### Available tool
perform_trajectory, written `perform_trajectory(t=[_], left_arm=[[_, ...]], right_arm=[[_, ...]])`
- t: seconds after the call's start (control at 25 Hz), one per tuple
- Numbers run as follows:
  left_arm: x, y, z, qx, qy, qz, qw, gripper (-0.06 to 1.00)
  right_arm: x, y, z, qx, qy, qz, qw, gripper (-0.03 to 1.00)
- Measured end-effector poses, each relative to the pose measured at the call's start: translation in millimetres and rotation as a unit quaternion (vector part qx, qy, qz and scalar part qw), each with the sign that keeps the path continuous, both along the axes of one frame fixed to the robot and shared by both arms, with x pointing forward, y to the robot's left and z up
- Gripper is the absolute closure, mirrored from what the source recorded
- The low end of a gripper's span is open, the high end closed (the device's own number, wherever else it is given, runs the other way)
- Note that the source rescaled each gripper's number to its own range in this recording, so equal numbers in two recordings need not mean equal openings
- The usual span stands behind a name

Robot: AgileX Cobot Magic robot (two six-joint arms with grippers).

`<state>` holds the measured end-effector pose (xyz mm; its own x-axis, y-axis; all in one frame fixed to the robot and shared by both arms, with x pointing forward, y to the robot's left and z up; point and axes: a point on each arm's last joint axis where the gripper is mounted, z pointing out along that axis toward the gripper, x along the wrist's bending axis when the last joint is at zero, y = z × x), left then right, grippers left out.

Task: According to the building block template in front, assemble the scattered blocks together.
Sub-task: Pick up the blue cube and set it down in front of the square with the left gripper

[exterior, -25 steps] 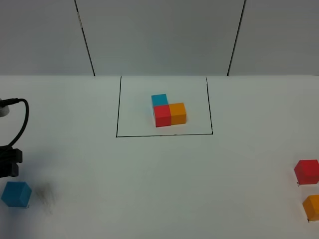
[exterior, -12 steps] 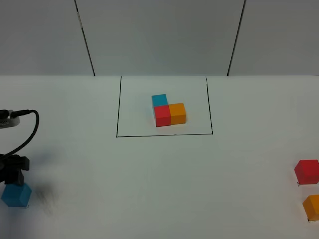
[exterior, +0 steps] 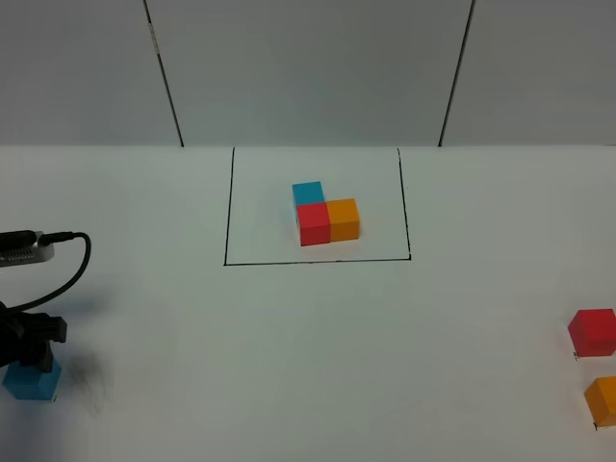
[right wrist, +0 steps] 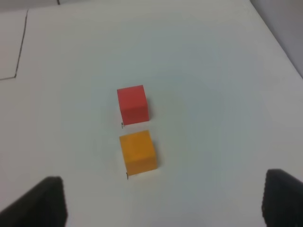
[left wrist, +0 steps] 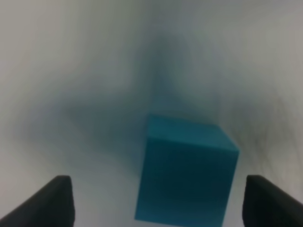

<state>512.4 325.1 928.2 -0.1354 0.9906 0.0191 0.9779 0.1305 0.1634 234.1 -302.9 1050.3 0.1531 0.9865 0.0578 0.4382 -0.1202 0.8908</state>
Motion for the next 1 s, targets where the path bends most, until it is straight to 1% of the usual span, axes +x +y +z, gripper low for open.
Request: perform_trajectory(t=[0.2,0.48,0.8,0.88,1.0], left_arm=[[3.1,0.2,-4.4,0.001,-0.005,-0.001,1.0,0.23],[6.6,0.5,-21.8,-0.002,0.022,-0.001,1.0,0.23],[10.5,0.6,-23.6,-0.001,0.006,-0.001,1.0,0.23],[10.5,0.6,-23.6,-0.001,0.005,-0.001,1.0,0.25],[10.6,0.6,-23.6,-0.001,0.005,-0.001,1.0,0.36]], right_arm=[[0.0,0.0,0.0,0.0,0.0,0.0,1.0,0.1],[0.0,0.0,0.0,0.0,0.0,0.0,1.0,0.1],[0.0,0.0,0.0,0.0,0.0,0.0,1.0,0.1],[0.0,0.0,0.0,0.0,0.0,0.0,1.0,0.1],[0.0,0.0,0.0,0.0,0.0,0.0,1.0,0.1]])
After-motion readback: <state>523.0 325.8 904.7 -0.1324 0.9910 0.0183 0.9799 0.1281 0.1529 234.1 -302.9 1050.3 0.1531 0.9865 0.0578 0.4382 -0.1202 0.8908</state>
